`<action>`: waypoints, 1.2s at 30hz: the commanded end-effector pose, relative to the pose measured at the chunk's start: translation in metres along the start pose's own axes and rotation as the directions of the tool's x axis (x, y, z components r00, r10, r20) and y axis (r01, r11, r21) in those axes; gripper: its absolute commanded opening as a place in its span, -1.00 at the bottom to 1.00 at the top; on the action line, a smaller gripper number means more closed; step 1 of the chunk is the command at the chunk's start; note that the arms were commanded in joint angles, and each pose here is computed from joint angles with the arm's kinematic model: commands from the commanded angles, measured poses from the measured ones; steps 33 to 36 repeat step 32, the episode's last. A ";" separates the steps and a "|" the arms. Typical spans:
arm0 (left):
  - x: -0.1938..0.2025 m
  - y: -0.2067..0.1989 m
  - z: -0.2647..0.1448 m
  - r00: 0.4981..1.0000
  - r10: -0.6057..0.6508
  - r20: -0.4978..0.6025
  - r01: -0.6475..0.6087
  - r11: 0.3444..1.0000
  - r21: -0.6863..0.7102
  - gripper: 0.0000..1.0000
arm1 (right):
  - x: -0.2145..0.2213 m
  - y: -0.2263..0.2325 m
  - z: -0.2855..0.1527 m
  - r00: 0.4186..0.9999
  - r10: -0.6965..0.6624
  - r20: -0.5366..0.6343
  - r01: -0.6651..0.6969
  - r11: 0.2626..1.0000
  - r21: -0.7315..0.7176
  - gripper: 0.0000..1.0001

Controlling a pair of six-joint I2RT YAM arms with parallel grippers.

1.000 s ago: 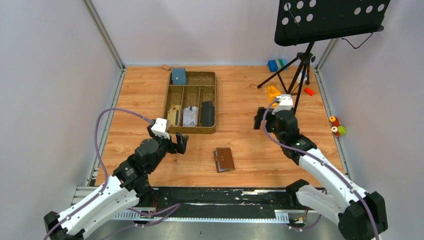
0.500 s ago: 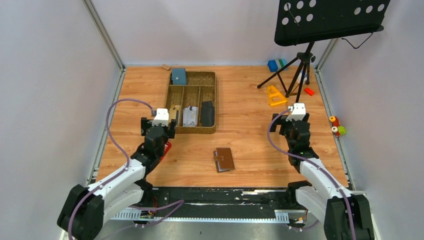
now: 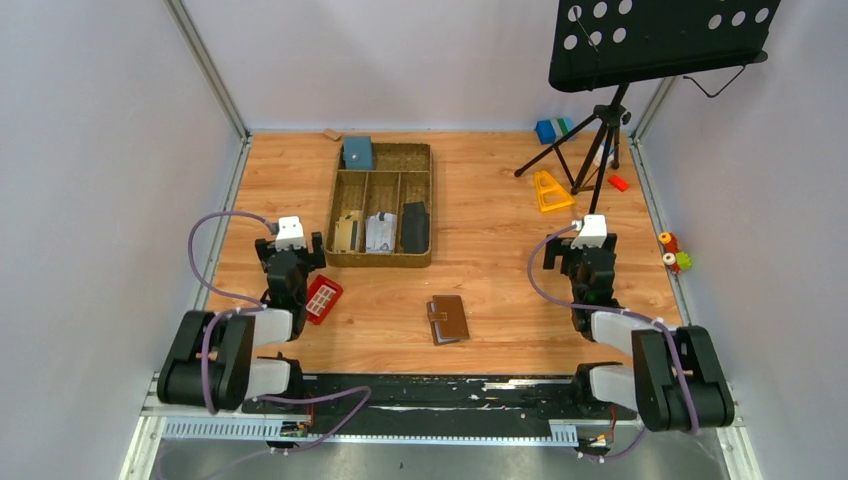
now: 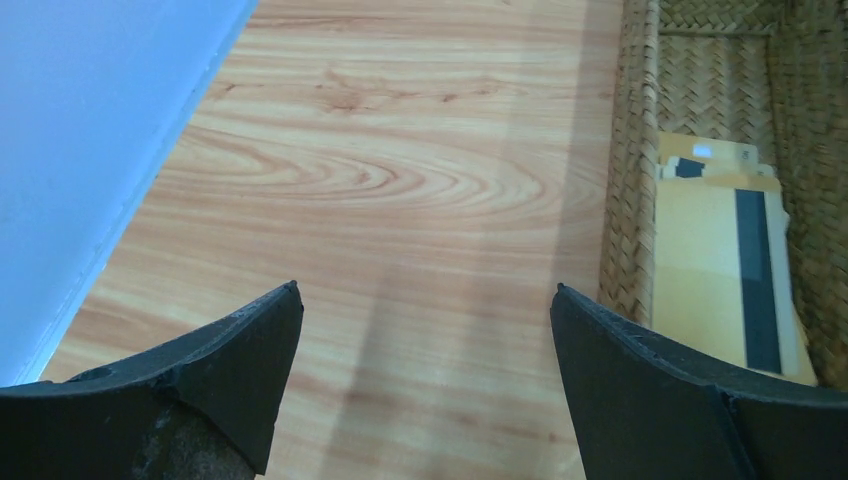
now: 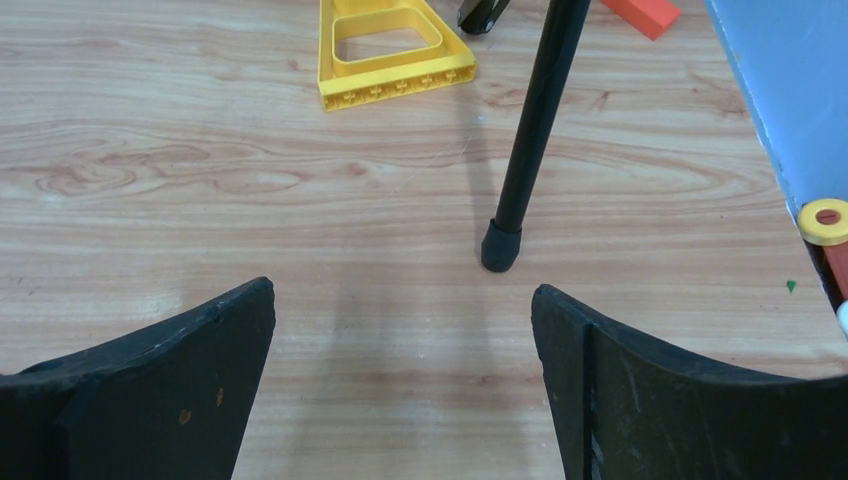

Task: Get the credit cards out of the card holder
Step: Reset both arms

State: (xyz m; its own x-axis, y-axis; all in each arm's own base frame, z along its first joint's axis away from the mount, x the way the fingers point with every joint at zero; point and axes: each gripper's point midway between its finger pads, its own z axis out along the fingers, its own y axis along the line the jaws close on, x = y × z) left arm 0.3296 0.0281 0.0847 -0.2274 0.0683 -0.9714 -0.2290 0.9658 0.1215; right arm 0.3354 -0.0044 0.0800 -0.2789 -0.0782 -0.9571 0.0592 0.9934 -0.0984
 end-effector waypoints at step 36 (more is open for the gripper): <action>-0.026 -0.032 0.019 0.993 0.014 0.119 -0.037 0.980 0.198 1.00 | -0.027 -0.008 0.027 0.991 0.013 0.134 -0.018 0.999 0.035 1.00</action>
